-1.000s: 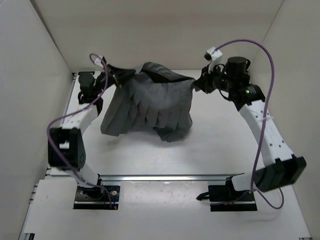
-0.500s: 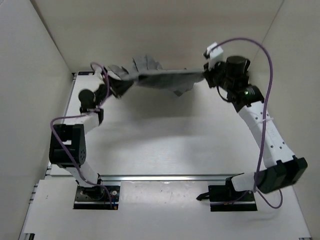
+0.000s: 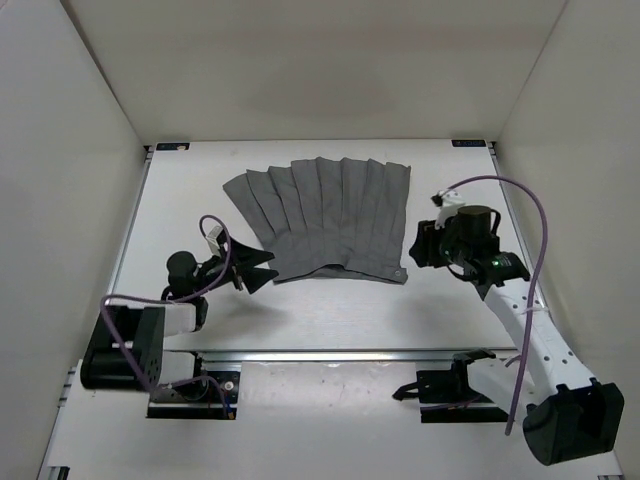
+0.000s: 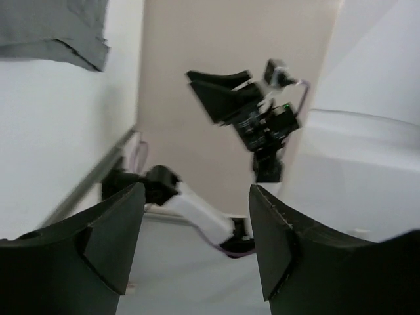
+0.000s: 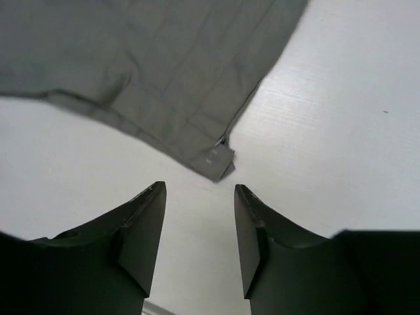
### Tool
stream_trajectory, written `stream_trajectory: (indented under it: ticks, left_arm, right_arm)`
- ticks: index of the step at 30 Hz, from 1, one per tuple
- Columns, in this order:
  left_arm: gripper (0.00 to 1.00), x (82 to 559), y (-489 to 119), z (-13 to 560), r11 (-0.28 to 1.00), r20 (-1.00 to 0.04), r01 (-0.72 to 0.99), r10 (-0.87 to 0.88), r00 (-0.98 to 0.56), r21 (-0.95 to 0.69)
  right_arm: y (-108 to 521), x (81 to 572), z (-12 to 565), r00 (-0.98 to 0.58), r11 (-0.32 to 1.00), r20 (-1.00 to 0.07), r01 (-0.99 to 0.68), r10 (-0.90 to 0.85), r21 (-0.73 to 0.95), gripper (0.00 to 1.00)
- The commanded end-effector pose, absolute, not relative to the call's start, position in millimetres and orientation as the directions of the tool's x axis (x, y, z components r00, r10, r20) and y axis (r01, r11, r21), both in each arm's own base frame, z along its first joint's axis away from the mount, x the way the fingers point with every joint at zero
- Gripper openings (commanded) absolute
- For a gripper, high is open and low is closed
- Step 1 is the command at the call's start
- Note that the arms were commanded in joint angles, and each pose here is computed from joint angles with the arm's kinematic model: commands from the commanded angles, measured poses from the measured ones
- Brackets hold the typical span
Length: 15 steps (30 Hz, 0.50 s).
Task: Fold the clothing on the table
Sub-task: Flatten the skirt out, then fold the skirt
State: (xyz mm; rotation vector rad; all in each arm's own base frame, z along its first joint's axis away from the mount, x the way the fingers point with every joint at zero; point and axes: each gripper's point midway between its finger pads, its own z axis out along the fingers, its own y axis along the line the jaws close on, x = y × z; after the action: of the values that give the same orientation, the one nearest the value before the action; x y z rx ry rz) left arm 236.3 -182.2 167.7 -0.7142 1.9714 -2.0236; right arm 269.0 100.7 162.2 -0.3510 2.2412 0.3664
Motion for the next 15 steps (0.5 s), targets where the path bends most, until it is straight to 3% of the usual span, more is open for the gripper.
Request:
stream_trajectory:
  ticks: [1,3,6,11,13,15]
  left_arm:
    - [0.75,234.1,-175.2,134.4,0.105,0.060,-0.135,-0.524,-0.850,-0.985]
    - [0.75,243.4,-165.0,103.9,0.260,0.007,-0.181,-0.554,-0.833,-0.948]
    - [0.76,251.9,-160.3,79.3,0.425,-0.076,-0.201,-0.551,-0.831,-0.882]
    - [0.76,254.1,-150.9,48.8,0.598,-0.173,-0.232,-0.541,-0.823,-0.767]
    - [0.75,254.1,-138.3,33.8,0.674,-0.212,-0.264,-0.537,-0.816,-0.690]
    - [0.75,255.4,-135.3,25.5,0.694,-0.229,-0.274,-0.539,-0.811,-0.666]
  right_arm:
    - [105.4,278.3,165.7,-0.644,0.895,-0.761,-0.287,0.083,0.340,0.41]
    - [105.4,283.2,152.8,-0.673,0.892,-0.726,-0.235,0.137,0.386,0.35]
    - [107.0,287.0,130.2,-0.724,0.891,-0.669,-0.178,0.170,0.418,0.34]
    - [111.3,287.1,102.2,-0.774,0.867,-0.585,-0.100,0.240,0.489,0.23]
    - [109.2,286.8,91.7,-0.784,0.865,-0.559,-0.058,0.270,0.498,0.23]
    - [109.1,286.5,84.7,-0.797,0.865,-0.539,-0.040,0.274,0.500,0.31]
